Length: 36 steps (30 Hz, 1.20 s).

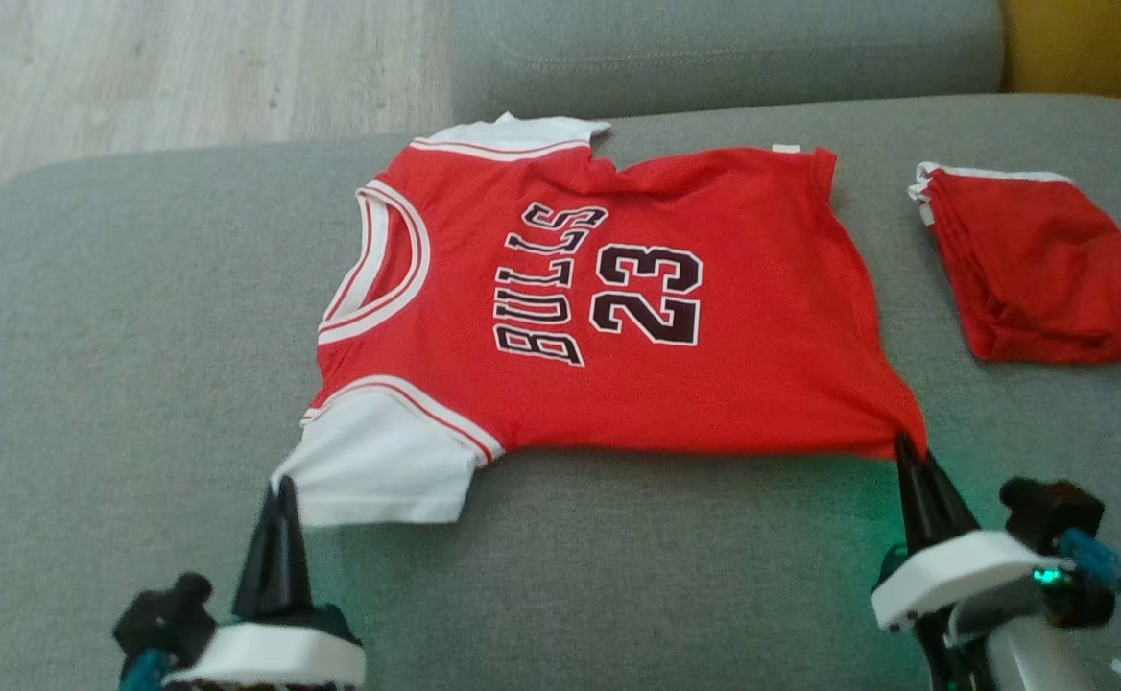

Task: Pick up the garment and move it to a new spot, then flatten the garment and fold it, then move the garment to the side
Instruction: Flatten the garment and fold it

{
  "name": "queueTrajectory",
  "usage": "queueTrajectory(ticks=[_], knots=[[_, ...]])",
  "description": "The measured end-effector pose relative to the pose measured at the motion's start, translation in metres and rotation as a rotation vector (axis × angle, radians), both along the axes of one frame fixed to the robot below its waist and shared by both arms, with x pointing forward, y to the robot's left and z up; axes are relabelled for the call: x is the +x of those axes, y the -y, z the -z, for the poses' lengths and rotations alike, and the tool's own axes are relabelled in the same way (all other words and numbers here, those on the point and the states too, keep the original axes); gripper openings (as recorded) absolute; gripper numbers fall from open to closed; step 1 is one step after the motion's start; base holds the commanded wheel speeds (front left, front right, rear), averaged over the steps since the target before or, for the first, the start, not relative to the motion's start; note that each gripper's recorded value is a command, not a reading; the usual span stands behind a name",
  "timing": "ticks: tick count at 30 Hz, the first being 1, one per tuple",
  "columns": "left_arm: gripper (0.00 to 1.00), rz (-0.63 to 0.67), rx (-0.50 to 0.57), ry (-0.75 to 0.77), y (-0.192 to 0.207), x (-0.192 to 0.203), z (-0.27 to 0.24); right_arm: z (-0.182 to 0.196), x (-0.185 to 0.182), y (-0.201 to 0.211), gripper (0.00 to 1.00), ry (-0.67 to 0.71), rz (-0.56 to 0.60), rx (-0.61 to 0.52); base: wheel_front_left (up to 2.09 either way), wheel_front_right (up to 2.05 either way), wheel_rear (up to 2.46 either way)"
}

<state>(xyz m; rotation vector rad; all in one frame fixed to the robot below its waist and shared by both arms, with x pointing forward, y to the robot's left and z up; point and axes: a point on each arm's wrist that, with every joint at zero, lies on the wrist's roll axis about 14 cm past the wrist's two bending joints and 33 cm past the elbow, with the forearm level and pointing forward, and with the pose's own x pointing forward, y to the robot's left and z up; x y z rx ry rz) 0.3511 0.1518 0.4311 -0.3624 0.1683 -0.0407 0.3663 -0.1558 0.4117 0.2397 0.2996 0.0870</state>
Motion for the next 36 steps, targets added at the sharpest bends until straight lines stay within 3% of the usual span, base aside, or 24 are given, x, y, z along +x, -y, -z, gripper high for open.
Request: queueTrajectory(ticks=[4, 8, 14, 16, 20, 24, 31, 36], knots=[[0.0, -0.008, -0.014, 0.044, -0.002, 0.019, -0.013, -0.014, 0.015, -0.002, 0.0, 0.028, -0.021, -0.026, 0.0, 0.0, 0.0], [0.0, 0.06, -0.033, 0.148, 0.017, 0.064, -0.047, -0.04, 0.053, -0.007, 0.0, 0.076, -0.059, -0.068, 0.0, 0.0, 0.0], [0.0, 0.179, -0.028, 0.285, 0.036, 0.176, -0.131, -0.11, 0.155, 0.0, 0.0, 0.181, -0.106, -0.169, 0.0, 0.0, 0.0], [0.0, 0.207, 0.026, 0.302, 0.034, 0.217, -0.157, -0.133, 0.192, -0.006, 0.0, 0.208, -0.138, -0.196, 0.0, 0.0, 0.0], [0.0, 0.184, 0.14, 0.373, 0.015, 0.289, -0.205, -0.17, 0.262, -0.022, 0.0, 0.266, -0.176, -0.226, 0.0, 0.0, 0.0], [0.0, 0.14, 0.122, 0.449, 0.011, 0.339, -0.233, -0.202, 0.315, -0.015, 0.0, 0.381, -0.136, -0.293, 0.0, 0.0, 0.0], [0.0, 0.006, 0.047, 0.662, -0.004, 0.379, -0.287, -0.229, 0.352, -0.013, 0.0, 0.595, -0.069, -0.253, 0.0, 0.0, 0.0], [0.0, -0.024, -0.015, 0.728, -0.014, 0.381, -0.305, -0.232, 0.36, -0.007, 0.0, 0.628, -0.033, -0.231, 0.0, 0.0, 0.0]])
